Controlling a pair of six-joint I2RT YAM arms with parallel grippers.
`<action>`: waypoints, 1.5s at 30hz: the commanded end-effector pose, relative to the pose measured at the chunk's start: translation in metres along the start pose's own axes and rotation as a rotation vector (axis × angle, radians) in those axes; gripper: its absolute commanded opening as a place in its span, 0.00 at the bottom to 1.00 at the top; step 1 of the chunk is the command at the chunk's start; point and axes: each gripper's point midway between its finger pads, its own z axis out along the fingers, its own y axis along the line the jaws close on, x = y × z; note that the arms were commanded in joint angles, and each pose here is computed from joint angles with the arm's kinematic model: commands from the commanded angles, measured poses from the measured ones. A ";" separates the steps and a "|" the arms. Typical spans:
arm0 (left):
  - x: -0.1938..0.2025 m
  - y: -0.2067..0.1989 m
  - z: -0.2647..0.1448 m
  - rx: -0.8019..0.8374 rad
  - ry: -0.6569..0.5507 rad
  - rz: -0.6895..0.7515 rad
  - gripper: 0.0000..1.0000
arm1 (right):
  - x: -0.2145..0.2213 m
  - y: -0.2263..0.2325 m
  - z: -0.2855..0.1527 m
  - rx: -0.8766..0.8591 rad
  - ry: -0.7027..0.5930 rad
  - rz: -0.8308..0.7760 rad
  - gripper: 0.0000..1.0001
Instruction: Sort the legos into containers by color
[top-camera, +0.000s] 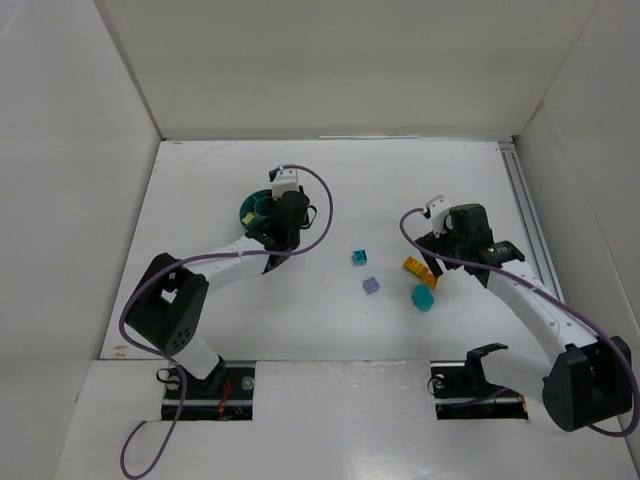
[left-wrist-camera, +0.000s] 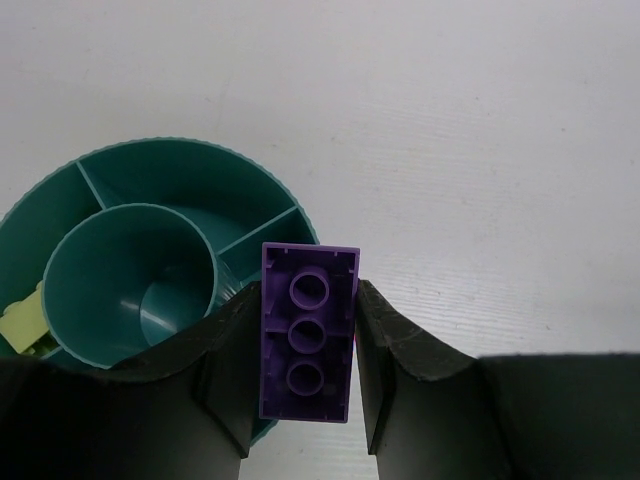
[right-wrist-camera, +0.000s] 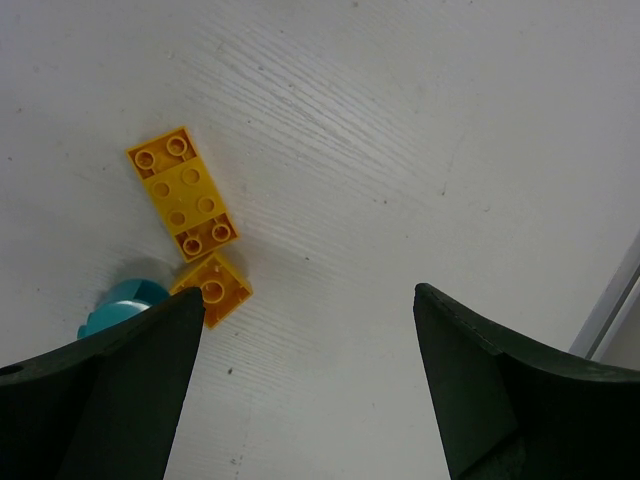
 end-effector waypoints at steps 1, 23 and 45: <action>-0.028 0.000 0.003 -0.038 -0.082 -0.075 0.25 | -0.020 -0.012 -0.004 0.033 -0.046 0.007 0.90; -0.030 0.003 0.009 -0.056 -0.106 0.028 0.43 | -0.019 -0.017 0.001 0.042 -0.032 0.010 0.90; -0.046 -0.034 -0.106 0.372 0.043 -0.097 1.00 | -0.071 0.154 -0.008 -0.312 -0.199 -0.405 0.90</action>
